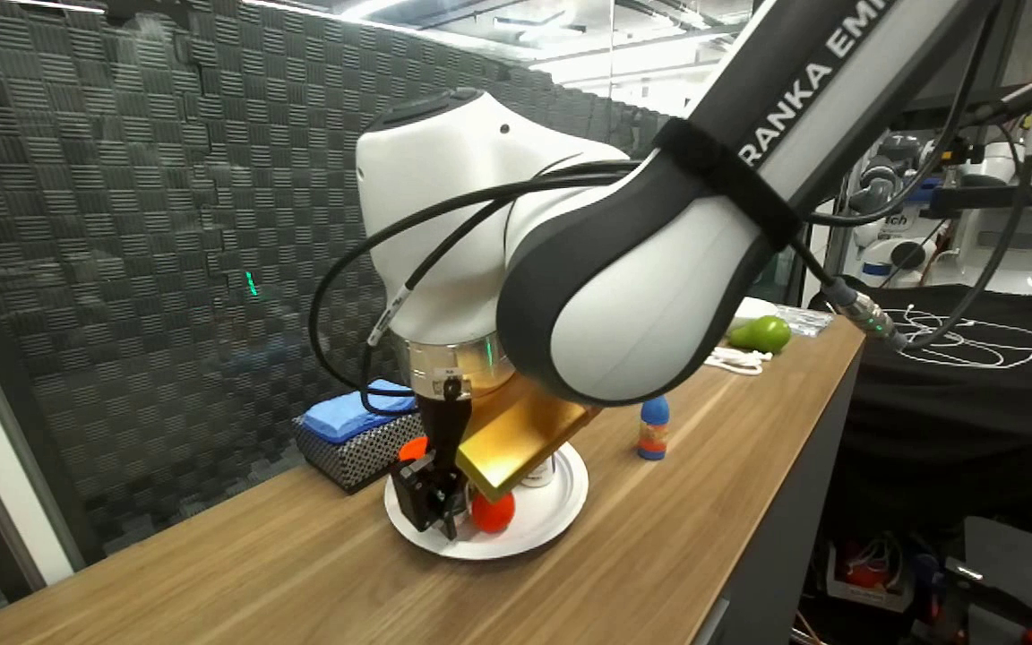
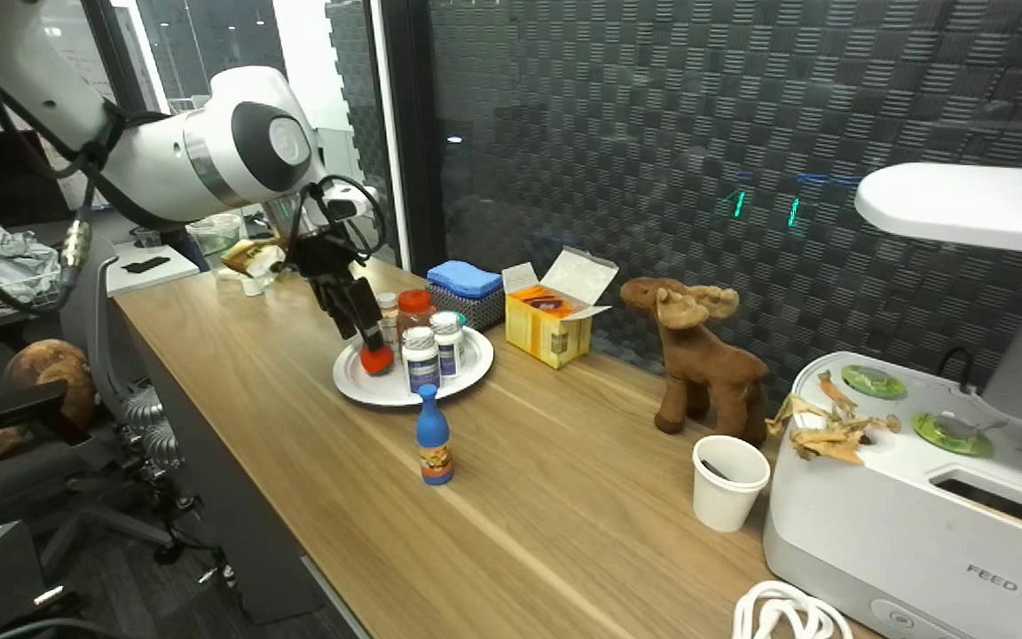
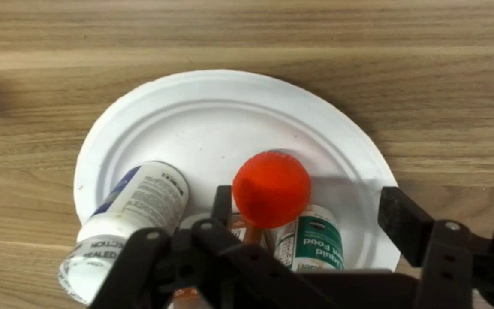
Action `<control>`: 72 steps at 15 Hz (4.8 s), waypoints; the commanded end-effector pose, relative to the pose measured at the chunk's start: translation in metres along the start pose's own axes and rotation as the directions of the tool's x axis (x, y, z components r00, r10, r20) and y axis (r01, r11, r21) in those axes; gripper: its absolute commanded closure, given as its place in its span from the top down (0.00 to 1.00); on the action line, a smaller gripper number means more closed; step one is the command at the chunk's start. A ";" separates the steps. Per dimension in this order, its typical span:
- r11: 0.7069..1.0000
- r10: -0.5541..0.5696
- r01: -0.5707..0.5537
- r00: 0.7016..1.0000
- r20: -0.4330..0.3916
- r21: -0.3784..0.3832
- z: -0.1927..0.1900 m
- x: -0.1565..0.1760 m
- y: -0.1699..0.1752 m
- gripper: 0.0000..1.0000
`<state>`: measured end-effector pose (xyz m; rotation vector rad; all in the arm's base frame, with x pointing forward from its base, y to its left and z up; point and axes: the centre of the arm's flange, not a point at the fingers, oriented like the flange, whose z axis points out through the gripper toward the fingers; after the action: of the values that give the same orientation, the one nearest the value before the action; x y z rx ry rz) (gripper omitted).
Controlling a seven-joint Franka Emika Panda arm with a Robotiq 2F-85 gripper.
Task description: Put the bottles and orange plushie around the white plate on the white plate
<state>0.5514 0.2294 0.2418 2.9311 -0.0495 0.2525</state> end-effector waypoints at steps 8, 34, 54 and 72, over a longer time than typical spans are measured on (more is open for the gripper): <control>0.992 0.109 -0.112 0.992 -0.060 -0.053 -0.066 -0.011 0.039 1.00; 0.851 0.523 -0.525 0.850 -0.066 -0.025 -0.053 -0.080 0.179 1.00; 0.729 0.655 -0.683 0.712 -0.253 -0.037 -0.052 -0.021 0.225 1.00; 0.796 0.585 -0.601 0.793 -0.171 -0.063 -0.058 -0.021 0.201 1.00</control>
<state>0.5052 0.0487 0.3174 2.6945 -0.9264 0.5385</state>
